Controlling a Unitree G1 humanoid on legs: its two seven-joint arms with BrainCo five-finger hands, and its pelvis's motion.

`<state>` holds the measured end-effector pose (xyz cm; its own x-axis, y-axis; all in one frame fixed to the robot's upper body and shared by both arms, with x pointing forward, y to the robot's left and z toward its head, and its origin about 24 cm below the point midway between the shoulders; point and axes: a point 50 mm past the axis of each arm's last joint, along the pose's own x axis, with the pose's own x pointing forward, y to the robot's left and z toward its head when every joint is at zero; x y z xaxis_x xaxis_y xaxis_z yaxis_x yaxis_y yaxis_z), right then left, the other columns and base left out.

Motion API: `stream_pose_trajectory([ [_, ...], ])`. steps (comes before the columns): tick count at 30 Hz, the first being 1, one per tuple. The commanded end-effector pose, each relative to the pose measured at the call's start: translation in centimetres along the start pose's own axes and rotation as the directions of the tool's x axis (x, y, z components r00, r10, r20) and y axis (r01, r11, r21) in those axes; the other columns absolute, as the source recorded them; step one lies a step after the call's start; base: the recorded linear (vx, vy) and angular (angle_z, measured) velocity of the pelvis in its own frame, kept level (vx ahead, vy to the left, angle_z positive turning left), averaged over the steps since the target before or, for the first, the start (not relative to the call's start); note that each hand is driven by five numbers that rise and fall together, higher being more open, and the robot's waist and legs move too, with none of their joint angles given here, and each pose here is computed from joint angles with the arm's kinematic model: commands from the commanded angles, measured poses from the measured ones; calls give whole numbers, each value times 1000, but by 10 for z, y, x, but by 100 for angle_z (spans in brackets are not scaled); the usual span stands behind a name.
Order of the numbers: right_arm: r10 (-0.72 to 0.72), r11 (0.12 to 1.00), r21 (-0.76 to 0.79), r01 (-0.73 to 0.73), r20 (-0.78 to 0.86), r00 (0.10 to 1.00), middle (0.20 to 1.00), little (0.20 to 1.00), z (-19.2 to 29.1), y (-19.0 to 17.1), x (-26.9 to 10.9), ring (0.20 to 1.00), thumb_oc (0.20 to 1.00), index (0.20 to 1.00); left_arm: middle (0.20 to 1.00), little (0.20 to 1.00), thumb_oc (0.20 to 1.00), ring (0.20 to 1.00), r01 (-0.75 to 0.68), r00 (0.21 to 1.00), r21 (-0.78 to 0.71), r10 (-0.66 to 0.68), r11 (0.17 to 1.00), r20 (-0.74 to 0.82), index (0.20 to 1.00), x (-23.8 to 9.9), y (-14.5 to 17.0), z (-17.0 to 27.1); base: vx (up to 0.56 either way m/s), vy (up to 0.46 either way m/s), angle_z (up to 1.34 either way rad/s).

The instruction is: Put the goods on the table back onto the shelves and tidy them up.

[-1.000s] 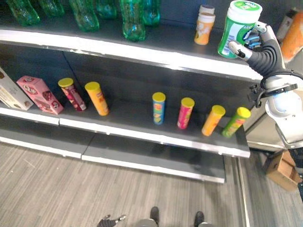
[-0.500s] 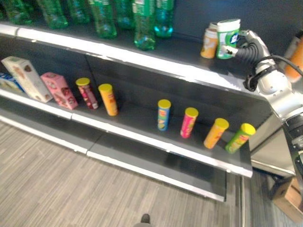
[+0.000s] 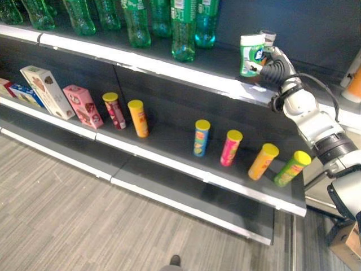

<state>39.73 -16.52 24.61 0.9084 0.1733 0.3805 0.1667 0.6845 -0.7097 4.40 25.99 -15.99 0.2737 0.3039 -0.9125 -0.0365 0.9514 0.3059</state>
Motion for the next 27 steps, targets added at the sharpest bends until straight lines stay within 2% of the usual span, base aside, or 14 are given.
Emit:
stream_pose_trajectory([
  [1, -84, 996, -16, 85, 28, 996, 200, 200, 8, -24, 8, 200, 200, 200, 1000, 1000, 1000, 1000, -13, 1000, 49, 12, 999, 17, 1000, 3, 1, 12, 0, 0, 0],
  [27, -139, 986, -93, 135, -36, 990, 200, 200, -3, -25, 12, 200, 200, 200, 1000, 1000, 1000, 1000, -38, 999, 72, 37, 997, 5, 1000, 4, 5, 11, 0, 0, 0],
])
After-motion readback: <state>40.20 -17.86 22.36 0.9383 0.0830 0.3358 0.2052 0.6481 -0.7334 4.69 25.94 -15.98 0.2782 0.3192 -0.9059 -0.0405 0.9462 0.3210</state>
